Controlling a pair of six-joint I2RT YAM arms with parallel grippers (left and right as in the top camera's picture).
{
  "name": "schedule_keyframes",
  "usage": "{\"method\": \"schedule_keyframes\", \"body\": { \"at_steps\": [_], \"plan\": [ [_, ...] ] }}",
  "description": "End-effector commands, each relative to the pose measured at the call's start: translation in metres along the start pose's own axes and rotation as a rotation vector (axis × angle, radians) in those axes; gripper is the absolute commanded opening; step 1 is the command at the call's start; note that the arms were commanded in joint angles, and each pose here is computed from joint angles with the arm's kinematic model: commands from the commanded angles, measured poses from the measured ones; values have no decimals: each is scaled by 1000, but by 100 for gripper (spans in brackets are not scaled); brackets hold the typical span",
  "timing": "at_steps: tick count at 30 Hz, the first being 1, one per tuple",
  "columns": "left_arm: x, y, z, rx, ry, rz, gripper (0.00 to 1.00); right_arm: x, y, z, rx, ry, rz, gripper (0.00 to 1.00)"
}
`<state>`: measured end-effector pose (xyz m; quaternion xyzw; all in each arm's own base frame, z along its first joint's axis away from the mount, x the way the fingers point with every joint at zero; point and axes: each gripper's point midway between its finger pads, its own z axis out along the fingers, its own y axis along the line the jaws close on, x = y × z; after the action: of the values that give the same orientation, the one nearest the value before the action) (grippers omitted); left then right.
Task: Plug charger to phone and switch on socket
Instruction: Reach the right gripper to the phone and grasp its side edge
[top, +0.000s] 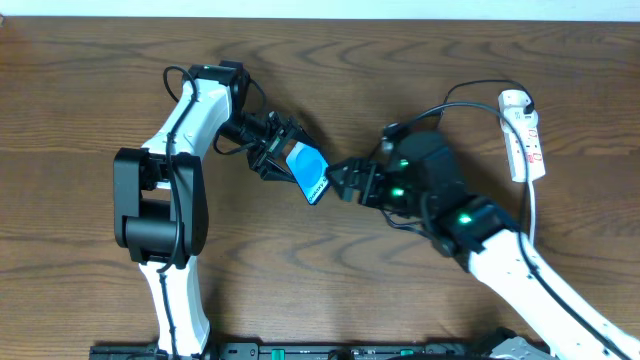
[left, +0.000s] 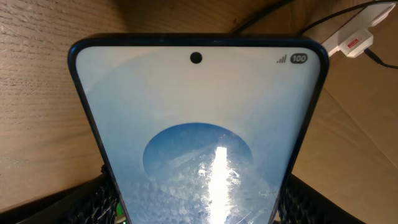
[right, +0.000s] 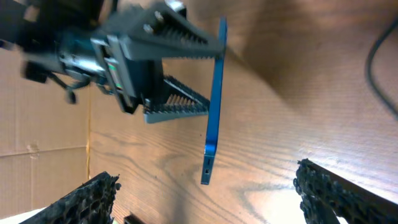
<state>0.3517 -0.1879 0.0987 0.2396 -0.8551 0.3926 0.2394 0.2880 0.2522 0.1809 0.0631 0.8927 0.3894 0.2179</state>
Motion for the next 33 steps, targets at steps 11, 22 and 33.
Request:
{"method": "schedule_keyframes", "body": {
  "at_steps": [11, 22, 33],
  "plan": [
    [12, -13, -7, 44, 12, 44, 59, 7, -16, 58, 188, -175, 142, 74],
    [12, -12, -7, 44, 12, 45, 59, 4, -9, 90, 122, -190, 137, 45],
    [12, -12, -7, 43, 11, 45, 59, 10, -3, 92, 95, -155, 135, 9]
  ]
}}
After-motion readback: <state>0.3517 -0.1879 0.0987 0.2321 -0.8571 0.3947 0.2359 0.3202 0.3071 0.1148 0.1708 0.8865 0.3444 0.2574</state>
